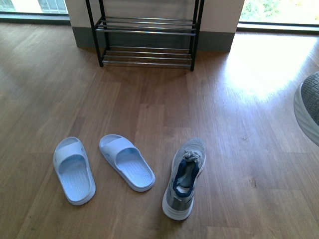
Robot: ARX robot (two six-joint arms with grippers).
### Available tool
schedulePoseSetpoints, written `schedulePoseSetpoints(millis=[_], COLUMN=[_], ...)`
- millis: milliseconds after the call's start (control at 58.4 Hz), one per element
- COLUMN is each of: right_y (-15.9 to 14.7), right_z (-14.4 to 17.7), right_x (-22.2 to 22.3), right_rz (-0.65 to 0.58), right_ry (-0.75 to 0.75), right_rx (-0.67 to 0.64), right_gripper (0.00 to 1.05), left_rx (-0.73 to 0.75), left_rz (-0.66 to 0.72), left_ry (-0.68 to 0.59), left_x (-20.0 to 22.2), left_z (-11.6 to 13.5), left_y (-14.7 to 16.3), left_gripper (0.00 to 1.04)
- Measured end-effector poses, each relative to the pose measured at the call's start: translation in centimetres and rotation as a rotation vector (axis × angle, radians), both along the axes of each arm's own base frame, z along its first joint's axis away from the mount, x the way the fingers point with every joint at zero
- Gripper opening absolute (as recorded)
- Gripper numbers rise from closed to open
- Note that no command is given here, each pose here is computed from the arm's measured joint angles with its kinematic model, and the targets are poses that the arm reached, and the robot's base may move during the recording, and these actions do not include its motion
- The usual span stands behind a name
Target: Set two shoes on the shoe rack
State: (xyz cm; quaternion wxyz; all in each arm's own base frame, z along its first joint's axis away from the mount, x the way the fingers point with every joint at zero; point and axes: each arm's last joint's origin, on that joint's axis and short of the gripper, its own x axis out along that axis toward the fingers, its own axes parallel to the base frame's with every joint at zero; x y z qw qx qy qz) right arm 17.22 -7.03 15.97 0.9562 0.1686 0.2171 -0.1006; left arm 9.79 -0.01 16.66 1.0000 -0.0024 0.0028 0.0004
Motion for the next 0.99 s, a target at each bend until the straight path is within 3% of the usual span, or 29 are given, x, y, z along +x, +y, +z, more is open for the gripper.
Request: schedulePoseSetpoints(millis=[993], right_y=[-0.08], right_z=[-0.02], right_x=[-0.04], right_rz=[-0.007], right_ry=[0.001], right_rx=[-0.001], right_gripper=[0.01], left_rx=[0.0], left_rz=[-0.003], left_ry=[-0.002], left_x=[0.0], left_z=[0.01], left_y=[-0.01], left_gripper=[0.95])
